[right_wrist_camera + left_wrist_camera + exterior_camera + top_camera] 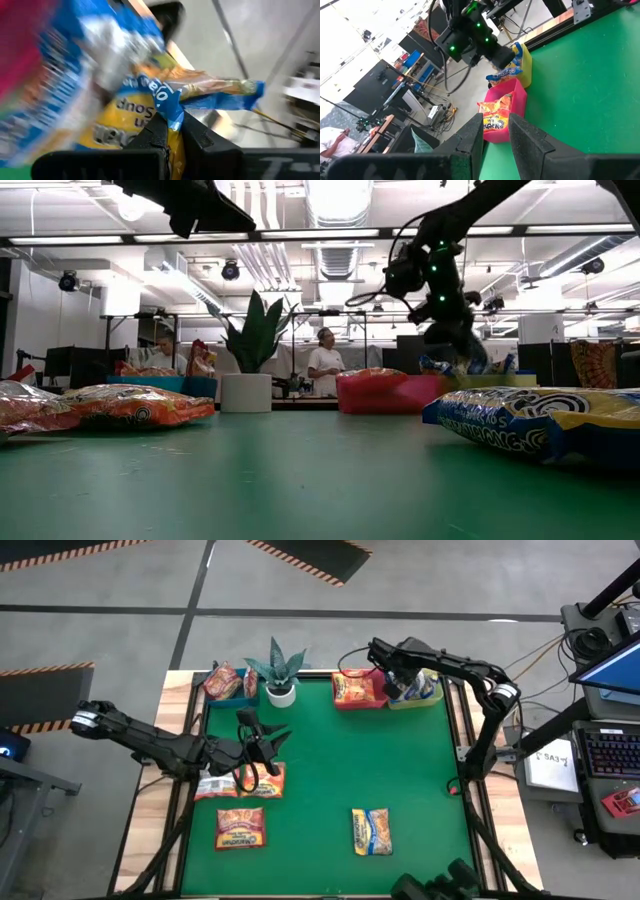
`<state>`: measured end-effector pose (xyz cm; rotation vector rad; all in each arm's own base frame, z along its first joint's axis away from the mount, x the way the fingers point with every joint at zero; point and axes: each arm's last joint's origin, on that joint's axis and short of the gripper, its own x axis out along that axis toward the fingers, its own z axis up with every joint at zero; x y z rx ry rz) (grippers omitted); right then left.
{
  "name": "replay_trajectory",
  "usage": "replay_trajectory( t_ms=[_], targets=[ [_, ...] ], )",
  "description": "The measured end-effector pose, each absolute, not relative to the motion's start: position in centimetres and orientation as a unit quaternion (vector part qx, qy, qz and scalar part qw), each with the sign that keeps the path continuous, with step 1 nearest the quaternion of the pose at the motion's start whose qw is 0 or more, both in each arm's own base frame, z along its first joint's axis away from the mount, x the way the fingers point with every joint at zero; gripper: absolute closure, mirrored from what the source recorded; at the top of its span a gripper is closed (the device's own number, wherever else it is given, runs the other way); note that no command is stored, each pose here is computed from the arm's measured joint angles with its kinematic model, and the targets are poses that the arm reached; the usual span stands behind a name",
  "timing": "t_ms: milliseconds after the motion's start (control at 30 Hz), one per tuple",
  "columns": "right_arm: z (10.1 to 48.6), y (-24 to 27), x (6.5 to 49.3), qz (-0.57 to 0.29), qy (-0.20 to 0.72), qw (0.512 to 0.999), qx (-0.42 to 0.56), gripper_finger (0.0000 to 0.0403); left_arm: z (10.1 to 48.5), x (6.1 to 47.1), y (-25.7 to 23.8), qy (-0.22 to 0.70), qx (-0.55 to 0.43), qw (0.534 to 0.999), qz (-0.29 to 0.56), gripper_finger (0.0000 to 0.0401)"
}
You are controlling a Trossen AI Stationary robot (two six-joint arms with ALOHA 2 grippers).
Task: Sort Maruchan noodles
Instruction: Put the blue noodle pack into the yellow bin
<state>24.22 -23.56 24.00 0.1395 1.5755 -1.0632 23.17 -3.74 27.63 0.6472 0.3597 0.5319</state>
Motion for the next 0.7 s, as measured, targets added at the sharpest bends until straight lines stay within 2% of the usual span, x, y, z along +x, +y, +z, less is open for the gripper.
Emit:
replay_trajectory(
  t_ms=[133, 300, 500, 700],
  targets=[
    [23.3, -23.9, 24.8, -0.447, 0.648, 0.610, 0.084, 0.0390, 27.6, 23.2, -3.7, 0.173, 0.311, 0.899, 0.257, 0.0326],
    [21.4, -23.7, 24.7, -0.443, 0.651, 0.610, 0.090, 0.0390, 27.6, 23.2, -3.7, 0.173, 0.311, 0.899, 0.257, 0.0326],
    [19.3, -22.9, 23.8, -0.453, 0.662, 0.587, 0.112, 0.0390, 27.6, 23.2, -3.7, 0.173, 0.311, 0.899, 0.257, 0.0326],
    [17.3, -22.8, 23.6, -0.480, 0.627, 0.600, 0.127, 0.0390, 27.7, 23.2, -3.7, 0.172, 0.310, 0.899, 0.257, 0.0326]
  ],
)
